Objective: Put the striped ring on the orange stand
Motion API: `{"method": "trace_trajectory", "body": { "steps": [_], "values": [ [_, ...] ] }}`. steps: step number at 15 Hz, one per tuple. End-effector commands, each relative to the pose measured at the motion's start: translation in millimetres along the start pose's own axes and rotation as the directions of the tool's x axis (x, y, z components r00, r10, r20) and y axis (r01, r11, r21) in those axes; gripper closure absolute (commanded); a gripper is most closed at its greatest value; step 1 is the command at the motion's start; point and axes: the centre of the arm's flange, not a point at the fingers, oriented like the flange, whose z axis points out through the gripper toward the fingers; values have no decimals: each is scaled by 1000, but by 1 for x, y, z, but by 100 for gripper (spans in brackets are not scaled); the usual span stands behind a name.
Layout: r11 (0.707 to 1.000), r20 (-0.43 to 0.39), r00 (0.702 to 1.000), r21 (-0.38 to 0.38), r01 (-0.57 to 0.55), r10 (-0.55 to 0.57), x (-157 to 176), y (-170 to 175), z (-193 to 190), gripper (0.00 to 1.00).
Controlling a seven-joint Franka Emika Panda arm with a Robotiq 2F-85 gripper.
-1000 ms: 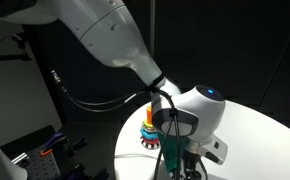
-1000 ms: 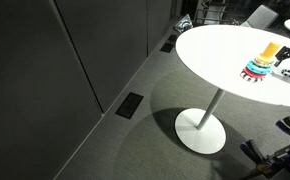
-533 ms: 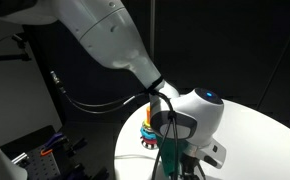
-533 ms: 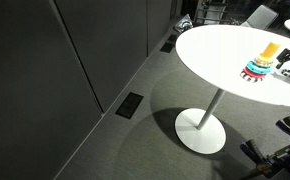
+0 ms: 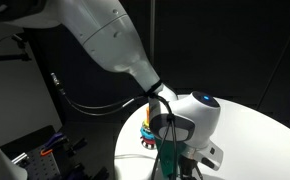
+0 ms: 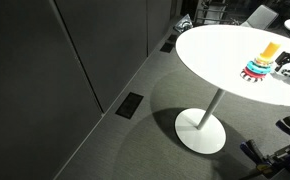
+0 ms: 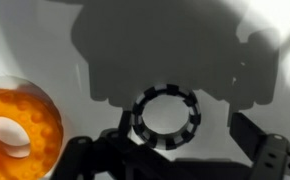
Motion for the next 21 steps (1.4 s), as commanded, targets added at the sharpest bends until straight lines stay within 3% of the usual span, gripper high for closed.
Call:
{"method": "trace_trajectory", "body": {
  "steps": [1, 2, 3, 5, 8, 14, 21],
  "values": [
    [1000, -13, 1000, -25, -9, 9, 0, -1, 5, 0],
    [1000, -16, 1000, -26, -10, 9, 1, -1, 7, 2],
    [1000, -20, 1000, -26, -10, 9, 1, -1, 7, 27],
    [1000, -33, 999, -22, -7, 7, 1, -3, 3, 33],
    [1000, -57, 998, -8, -4, 3, 0, -5, -12, 58],
    [1000, -107, 994, 12, 10, -8, -3, -18, -44, 58],
    [998, -176, 983, 30, 57, -50, -12, -51, -108, 58]
  ]
}}
